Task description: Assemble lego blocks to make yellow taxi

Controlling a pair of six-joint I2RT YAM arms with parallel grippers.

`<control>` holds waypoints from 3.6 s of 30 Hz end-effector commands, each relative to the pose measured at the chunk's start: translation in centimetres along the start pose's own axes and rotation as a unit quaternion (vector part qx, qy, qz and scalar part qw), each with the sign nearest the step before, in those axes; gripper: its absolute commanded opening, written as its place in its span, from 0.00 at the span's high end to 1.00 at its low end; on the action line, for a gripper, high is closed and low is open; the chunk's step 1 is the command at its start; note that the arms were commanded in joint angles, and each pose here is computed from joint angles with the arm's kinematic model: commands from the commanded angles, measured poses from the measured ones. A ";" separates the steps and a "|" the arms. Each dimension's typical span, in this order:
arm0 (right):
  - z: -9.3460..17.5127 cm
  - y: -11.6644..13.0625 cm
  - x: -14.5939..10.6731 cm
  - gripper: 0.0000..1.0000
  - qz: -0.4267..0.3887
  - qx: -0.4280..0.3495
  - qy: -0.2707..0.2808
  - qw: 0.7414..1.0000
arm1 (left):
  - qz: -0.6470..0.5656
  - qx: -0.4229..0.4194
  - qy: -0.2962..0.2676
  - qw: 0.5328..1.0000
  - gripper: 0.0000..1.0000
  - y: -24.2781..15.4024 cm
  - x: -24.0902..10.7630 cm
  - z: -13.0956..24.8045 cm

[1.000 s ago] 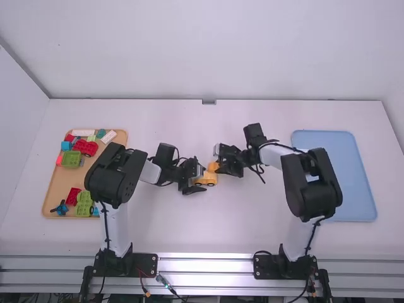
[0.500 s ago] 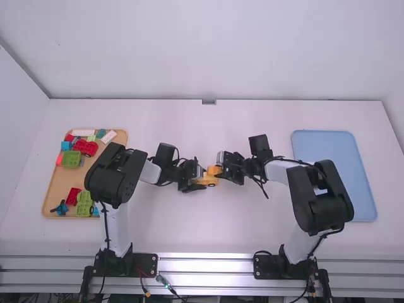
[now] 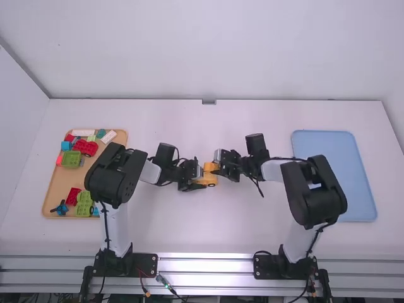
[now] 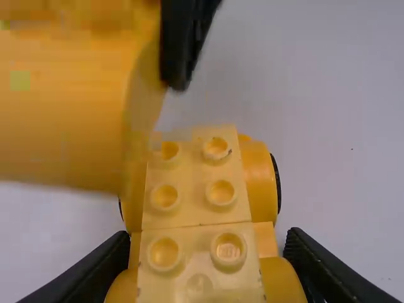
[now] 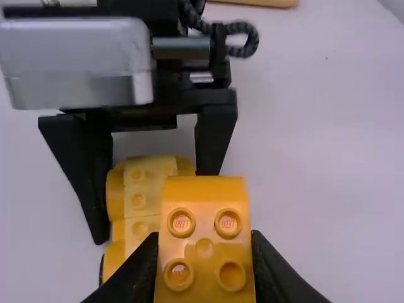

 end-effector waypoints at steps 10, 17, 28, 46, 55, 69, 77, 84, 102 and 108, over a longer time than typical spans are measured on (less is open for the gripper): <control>-0.5 -0.2 0.6 0.94 -0.007 0.050 -0.012 0.999 | 0.013 -0.005 0.001 1.000 0.41 0.0 -0.3 -0.3; -0.9 0.2 1.1 0.97 0.011 0.059 -0.024 0.998 | 0.012 -0.002 0.000 1.000 0.42 0.1 -0.3 -0.2; -2.3 1.0 1.4 1.00 0.028 0.070 0.002 0.997 | 0.012 -0.005 0.001 1.000 0.43 0.1 -0.1 -0.4; -2.3 1.3 1.3 1.00 0.011 0.076 0.009 0.997 | -0.009 -0.035 0.002 0.999 0.47 -1.2 -0.6 -0.4; -2.3 1.3 0.9 1.00 -0.011 0.073 0.025 0.997 | -0.005 -0.034 0.007 0.999 0.47 -1.2 -0.7 -0.4; -2.7 2.7 0.8 1.00 -0.009 0.089 0.020 0.996 | -0.001 -0.040 0.007 0.999 0.49 -1.5 -0.8 -0.3; -4.0 2.8 -0.7 1.00 -0.039 0.104 0.014 0.994 | 0.000 -0.047 -0.001 0.999 0.50 -1.7 -0.6 -0.3; -3.8 2.7 -0.7 1.00 -0.035 0.124 0.033 0.991 | -0.002 -0.045 -0.001 0.999 0.52 -1.6 -0.6 -0.3; -5.2 4.3 -2.0 1.00 -0.015 0.128 0.116 0.985 | -0.006 -0.042 -0.001 0.999 0.57 -1.4 -0.5 -0.3; -5.1 4.2 -2.2 1.00 -0.021 0.103 0.083 0.991 | -0.006 -0.038 -0.002 0.999 0.57 -1.2 -0.6 -0.2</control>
Point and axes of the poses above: each hand's point on the last joint's axis, 136 mm out from that joint toward the fingers, its own z axis back along the fingers, its own y axis along the line the jaws close on, x = y × z, the point moved 4 cm from there along z, back along the fingers, and after that the axes turned 10 degrees about z, right-handed, at the moved point
